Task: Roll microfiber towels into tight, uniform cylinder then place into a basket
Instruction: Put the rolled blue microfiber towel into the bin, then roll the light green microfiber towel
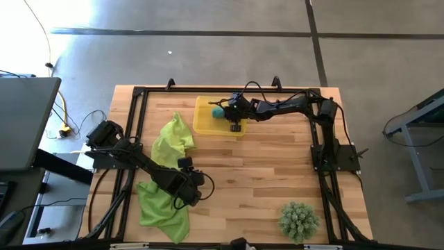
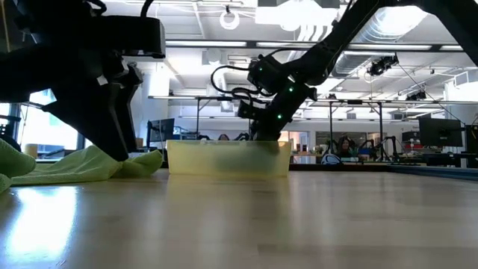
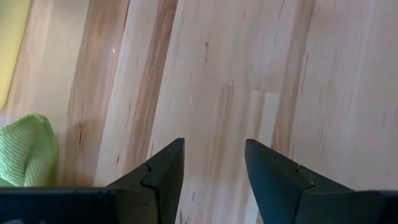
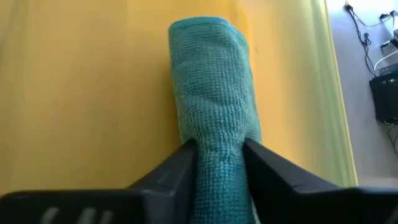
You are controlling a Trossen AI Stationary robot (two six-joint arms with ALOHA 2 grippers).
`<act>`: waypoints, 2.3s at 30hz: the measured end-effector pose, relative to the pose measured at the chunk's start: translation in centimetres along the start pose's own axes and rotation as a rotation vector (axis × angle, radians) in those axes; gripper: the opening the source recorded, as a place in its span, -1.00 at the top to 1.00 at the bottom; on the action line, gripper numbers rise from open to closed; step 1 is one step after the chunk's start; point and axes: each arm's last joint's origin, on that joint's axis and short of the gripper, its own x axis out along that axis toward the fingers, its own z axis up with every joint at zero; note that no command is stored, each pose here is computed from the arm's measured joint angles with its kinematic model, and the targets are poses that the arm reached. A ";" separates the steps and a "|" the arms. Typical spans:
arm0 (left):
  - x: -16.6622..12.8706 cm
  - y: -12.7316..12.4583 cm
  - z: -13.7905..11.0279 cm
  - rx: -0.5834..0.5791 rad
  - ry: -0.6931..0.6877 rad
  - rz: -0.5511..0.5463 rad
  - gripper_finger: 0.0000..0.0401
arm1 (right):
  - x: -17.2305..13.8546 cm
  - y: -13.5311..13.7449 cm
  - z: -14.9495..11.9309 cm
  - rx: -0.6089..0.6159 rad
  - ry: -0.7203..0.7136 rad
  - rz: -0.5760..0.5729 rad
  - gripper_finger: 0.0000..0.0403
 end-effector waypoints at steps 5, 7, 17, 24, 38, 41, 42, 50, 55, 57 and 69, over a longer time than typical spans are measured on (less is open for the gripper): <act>0.0 0.0 -0.1 0.003 0.007 0.002 0.21 | -0.5 -0.2 0.1 0.113 0.024 0.019 0.08; -0.3 0.3 -0.1 0.002 0.009 0.005 0.21 | -1.2 -0.5 0.6 0.159 0.048 0.062 0.01; -3.5 2.4 0.4 -0.083 -0.067 0.020 0.34 | -5.3 -3.0 5.6 0.209 0.161 0.197 -0.03; -5.7 4.0 -0.8 -0.129 -0.004 0.033 0.42 | -9.9 -3.3 9.4 0.246 0.224 0.300 -0.03; -1.5 7.1 -6.1 -0.192 0.389 0.195 0.60 | -17.2 2.6 12.3 0.200 0.394 0.564 -0.03; 0.1 7.9 -7.4 -0.252 0.450 0.183 0.67 | -18.4 4.5 12.8 0.172 0.415 0.586 -0.03; 0.6 8.1 -7.8 -0.267 0.458 0.174 0.69 | -18.8 5.2 12.9 0.160 0.424 0.594 -0.03; 2.1 8.1 -8.2 -0.332 0.378 0.119 0.85 | -22.8 10.9 13.6 0.038 0.456 0.617 -0.03; 2.2 7.3 -7.6 -0.340 0.275 0.086 0.89 | -24.8 14.1 13.7 -0.006 0.477 0.585 -0.03; 2.3 6.7 -7.1 -0.341 0.217 0.046 0.90 | -25.6 15.3 13.7 -0.017 0.469 0.561 -0.03; 3.1 2.7 -3.7 -0.293 -0.114 -0.315 0.91 | -29.0 19.6 13.3 0.006 0.376 0.240 -0.03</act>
